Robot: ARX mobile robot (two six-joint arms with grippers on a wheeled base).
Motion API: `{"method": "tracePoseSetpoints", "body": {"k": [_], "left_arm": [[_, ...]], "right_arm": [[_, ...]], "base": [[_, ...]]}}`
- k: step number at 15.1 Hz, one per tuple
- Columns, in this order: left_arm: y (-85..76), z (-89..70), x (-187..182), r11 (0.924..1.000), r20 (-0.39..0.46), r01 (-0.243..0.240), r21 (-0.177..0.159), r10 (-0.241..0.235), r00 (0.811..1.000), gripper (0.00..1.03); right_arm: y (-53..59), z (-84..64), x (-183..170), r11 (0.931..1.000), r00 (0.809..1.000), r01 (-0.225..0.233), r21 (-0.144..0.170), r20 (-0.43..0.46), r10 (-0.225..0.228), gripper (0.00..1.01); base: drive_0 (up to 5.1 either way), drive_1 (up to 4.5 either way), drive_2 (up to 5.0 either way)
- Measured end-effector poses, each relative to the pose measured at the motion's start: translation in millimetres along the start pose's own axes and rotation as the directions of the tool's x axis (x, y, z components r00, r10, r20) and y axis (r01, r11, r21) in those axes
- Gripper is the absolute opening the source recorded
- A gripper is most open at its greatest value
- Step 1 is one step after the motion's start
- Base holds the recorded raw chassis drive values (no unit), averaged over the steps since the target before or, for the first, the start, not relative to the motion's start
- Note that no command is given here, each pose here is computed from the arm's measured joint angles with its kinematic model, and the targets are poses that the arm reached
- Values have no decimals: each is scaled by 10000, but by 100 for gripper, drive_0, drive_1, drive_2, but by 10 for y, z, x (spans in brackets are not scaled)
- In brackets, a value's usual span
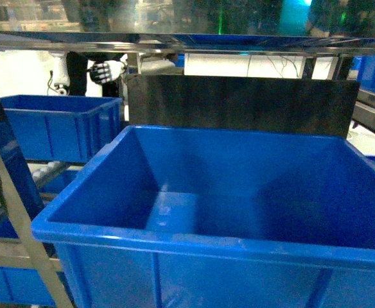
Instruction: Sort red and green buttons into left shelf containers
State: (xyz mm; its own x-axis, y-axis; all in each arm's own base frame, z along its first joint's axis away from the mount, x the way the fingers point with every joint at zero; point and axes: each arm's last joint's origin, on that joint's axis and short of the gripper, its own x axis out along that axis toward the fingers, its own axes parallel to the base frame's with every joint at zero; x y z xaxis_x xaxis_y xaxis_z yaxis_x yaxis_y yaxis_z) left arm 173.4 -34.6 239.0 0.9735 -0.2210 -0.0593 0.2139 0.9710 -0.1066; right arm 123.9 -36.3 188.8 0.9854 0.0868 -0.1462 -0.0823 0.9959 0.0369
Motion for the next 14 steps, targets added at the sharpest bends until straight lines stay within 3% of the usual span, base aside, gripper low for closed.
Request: {"method": "tracePoseSetpoints", "body": {"k": [8,10,12,14], "left_arm": [[2,-3,4,10000,-21,-21,-1,21,10000,29],[2,-4,4,10000,-25,-22,-1,22,10000,29],[2,-4,4,10000,-25,-22,-1,22,10000,29],[2,-4,4,10000,-25,-22,-1,22,10000,29]], "right_arm": [[-8,0,17,10000,10000,-7,-7,3,7,29],[25,-33,133,9983,9984,-554,-186,-107,552,29],[131,-131,281,9898,9894,-1388,-328,-478,1372,29],[240,-203,420,9806,9795,-1916,-414,-713,1884,29]], "base": [[3,36,-30],[0,0,0],[0,0,0],[0,0,0]]}}
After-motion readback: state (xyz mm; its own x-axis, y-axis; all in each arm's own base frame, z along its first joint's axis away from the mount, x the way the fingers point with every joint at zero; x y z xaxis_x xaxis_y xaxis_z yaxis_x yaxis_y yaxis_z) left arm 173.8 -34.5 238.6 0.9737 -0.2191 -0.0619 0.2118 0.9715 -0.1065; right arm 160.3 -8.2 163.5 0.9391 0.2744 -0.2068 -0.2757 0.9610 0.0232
